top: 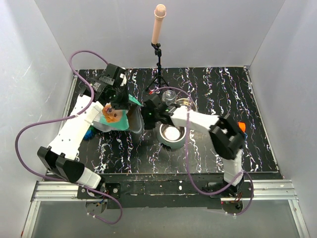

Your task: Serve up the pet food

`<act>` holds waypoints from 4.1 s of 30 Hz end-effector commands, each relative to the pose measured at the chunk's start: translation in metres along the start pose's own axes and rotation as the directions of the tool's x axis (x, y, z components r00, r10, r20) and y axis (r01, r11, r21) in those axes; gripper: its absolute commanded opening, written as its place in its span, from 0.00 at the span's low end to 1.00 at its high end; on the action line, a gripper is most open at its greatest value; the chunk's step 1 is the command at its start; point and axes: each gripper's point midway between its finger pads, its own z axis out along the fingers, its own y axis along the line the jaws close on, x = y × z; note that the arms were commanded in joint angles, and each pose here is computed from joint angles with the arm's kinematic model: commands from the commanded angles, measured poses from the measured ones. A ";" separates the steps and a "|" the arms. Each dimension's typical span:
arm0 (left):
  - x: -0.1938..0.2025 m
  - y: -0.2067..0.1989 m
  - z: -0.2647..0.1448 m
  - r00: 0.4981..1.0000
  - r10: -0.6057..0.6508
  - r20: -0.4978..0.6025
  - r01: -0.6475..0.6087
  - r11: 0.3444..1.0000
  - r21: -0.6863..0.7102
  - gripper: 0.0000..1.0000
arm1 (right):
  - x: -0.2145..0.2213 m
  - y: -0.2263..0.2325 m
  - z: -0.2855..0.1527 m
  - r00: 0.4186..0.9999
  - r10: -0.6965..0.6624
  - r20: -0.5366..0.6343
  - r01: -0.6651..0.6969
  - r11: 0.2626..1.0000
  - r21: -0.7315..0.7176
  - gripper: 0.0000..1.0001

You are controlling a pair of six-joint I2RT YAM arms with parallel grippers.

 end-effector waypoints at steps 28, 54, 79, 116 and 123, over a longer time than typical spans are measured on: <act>-0.019 -0.045 -0.053 0.986 0.158 0.048 -0.165 0.955 0.245 0.00 | -0.026 0.068 -0.147 0.859 -0.459 0.227 0.463 0.885 0.038 0.59; -0.008 0.001 -0.045 0.983 0.168 0.074 -0.172 0.984 0.041 0.43 | -0.043 0.152 -0.177 0.942 -0.294 0.163 0.320 0.933 -0.163 0.01; -0.029 0.013 -0.059 0.981 0.113 0.155 -0.102 0.992 -0.074 0.00 | -0.047 0.082 -0.248 0.867 -0.463 0.183 0.454 0.886 0.092 0.86; -0.020 -0.035 -0.055 0.995 -0.029 0.099 0.011 0.985 0.171 0.00 | -0.049 -0.344 -0.300 0.691 0.589 0.419 -0.717 0.631 0.296 0.84; -0.020 -0.036 -0.050 0.995 -0.031 0.093 0.015 0.986 0.169 0.00 | -0.041 -0.358 -0.302 0.748 0.506 0.430 -0.656 0.663 0.361 0.85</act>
